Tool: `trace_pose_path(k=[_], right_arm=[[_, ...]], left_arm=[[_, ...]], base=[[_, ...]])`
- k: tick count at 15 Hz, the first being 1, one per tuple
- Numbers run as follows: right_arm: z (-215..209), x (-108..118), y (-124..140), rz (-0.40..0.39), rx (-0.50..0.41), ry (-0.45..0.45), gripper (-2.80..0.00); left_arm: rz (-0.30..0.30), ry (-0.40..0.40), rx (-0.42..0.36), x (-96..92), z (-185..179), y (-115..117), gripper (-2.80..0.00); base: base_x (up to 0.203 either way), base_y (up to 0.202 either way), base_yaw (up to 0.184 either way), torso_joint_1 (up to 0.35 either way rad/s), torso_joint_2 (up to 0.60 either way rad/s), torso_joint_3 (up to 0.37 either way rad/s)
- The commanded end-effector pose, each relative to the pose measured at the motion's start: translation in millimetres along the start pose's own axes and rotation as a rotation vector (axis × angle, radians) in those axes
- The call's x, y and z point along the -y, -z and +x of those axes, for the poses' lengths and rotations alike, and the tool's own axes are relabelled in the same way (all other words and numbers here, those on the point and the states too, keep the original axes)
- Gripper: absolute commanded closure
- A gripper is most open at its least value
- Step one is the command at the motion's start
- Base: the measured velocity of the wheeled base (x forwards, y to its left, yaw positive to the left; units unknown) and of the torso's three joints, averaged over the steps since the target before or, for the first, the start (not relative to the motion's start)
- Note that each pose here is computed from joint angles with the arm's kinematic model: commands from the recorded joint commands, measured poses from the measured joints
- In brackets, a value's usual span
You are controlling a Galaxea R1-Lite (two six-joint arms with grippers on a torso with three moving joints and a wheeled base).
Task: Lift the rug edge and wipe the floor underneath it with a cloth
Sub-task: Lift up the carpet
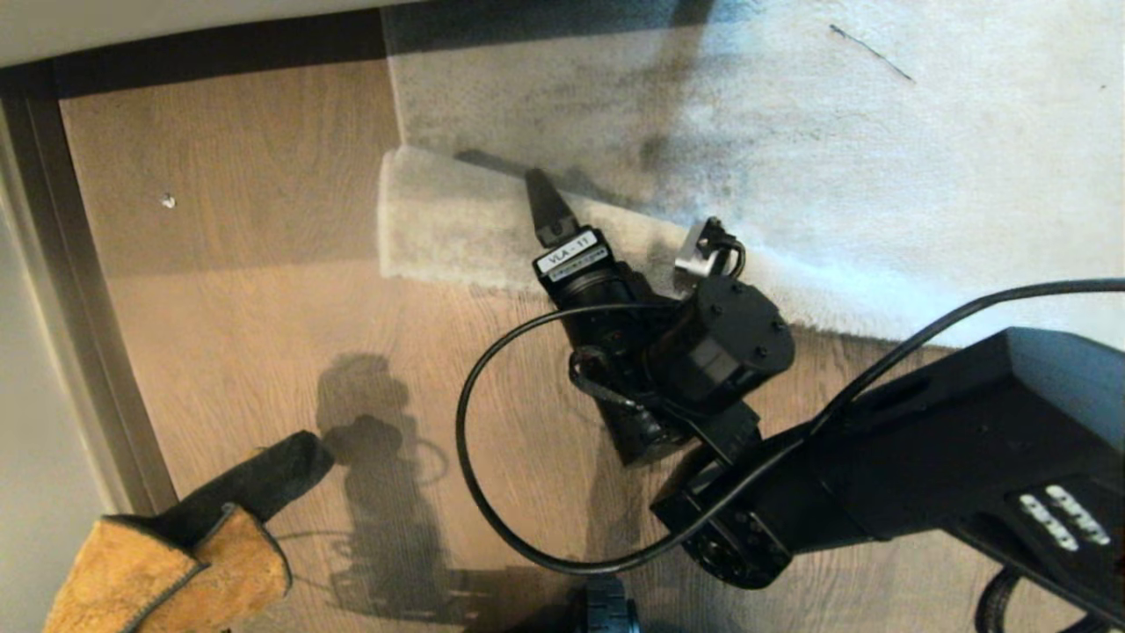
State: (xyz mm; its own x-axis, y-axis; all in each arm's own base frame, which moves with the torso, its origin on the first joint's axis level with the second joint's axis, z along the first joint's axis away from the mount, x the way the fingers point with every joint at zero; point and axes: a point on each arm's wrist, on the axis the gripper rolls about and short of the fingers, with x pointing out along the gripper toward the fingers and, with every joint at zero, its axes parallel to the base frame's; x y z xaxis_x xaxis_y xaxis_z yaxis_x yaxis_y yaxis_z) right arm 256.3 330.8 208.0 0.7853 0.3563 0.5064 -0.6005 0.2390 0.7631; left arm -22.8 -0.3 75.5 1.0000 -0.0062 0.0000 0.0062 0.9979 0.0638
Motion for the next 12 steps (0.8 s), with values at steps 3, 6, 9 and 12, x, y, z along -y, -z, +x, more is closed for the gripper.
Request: trace_pose_path(k=[3, 6, 9, 12], right_arm=[[-5, -2, 18, 0.033, -0.009, -0.028, -2.80], [-13, 6, 36, 0.028, -0.047, -0.008, -2.80], [-17, 21, 49, 0.007, -0.072, 0.021, -2.80], [-23, 39, 61, -0.026, -0.096, 0.062, -2.80]], left_arm=[[0.001, 0.000, 0.000, 0.0, 0, 0, 0.00], [0.001, 0.000, 0.000, 0.0, 0, 0, 0.00], [0.001, 0.000, 0.000, 0.0, 0, 0, 0.00], [0.001, 0.000, 0.000, 0.0, 0, 0, 0.00]], base=[[0.000, 0.000, 0.000, 0.000, 0.00, 0.000], [0.000, 0.000, 0.000, 0.000, 0.00, 0.000], [0.000, 0.000, 0.000, 0.000, 0.00, 0.000], [0.000, 0.000, 0.000, 0.000, 0.00, 0.000]])
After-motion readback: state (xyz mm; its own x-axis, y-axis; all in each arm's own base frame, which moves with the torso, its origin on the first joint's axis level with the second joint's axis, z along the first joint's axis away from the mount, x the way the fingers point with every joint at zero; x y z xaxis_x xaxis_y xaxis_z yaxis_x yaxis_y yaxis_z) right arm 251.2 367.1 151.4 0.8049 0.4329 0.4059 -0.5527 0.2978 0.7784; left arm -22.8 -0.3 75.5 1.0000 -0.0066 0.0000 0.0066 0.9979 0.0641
